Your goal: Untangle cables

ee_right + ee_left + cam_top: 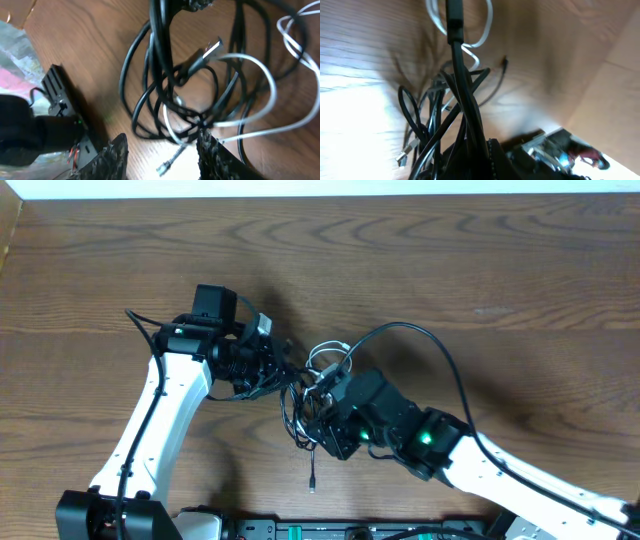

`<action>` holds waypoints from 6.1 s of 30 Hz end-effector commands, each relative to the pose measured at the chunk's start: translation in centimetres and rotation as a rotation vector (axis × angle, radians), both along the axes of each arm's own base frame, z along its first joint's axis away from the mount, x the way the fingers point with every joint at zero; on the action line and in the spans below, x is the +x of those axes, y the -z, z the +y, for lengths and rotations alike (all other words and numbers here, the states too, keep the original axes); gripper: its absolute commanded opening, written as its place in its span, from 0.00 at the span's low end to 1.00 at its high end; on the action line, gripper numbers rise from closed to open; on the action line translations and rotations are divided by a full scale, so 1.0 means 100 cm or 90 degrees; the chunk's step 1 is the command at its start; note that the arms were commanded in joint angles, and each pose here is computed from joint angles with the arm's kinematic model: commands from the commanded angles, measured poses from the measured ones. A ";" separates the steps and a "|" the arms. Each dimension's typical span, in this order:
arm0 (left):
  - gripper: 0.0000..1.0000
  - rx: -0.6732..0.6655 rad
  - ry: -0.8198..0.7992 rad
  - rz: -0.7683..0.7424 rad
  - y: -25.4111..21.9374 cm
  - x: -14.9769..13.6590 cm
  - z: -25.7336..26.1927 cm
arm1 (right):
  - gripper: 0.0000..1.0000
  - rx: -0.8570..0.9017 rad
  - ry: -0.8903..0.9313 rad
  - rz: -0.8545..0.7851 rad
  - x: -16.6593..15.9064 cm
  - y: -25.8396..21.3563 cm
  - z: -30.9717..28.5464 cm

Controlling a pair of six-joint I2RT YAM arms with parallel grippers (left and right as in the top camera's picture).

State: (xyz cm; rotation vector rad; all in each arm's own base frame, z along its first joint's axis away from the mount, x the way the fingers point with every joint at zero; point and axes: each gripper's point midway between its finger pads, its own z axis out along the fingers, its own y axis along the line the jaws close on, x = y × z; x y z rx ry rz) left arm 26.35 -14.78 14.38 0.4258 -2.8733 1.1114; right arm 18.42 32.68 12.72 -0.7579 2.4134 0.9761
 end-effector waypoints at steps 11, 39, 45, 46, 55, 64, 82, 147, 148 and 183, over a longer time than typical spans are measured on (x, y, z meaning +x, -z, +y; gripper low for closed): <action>0.08 -0.086 -0.134 0.166 -0.013 -0.006 -0.014 | 0.40 -0.051 -0.027 0.048 -0.015 0.040 0.014; 0.07 -0.236 -0.221 0.150 -0.045 0.029 0.015 | 0.31 -0.153 -0.041 0.185 -0.050 0.121 0.016; 0.08 -0.302 -0.243 0.148 -0.060 0.037 0.027 | 0.22 -0.204 0.003 0.241 -0.039 0.119 -0.025; 0.08 -0.314 -0.250 0.141 -0.063 0.040 0.032 | 0.22 -0.214 0.005 0.245 -0.038 0.119 -0.033; 0.08 -0.331 -0.332 0.103 -0.066 0.054 0.080 | 0.17 -0.279 0.016 0.287 -0.033 0.122 -0.081; 0.07 -0.371 -0.304 -0.015 -0.082 0.059 0.105 | 0.15 -0.341 0.173 0.311 0.003 0.112 -0.160; 0.07 -0.252 -0.307 -0.012 -0.051 0.046 0.115 | 0.19 -0.232 0.468 0.302 0.052 0.065 -0.294; 0.33 0.497 0.028 -0.035 0.110 0.065 0.111 | 0.45 -0.003 0.382 0.395 0.002 0.118 -0.231; 0.34 0.499 0.038 -0.025 0.117 0.063 0.111 | 0.45 -0.003 0.382 0.395 0.002 0.118 -0.231; 0.07 0.489 0.076 -0.027 0.140 0.057 0.109 | 0.51 -0.003 0.376 0.385 0.004 0.118 -0.231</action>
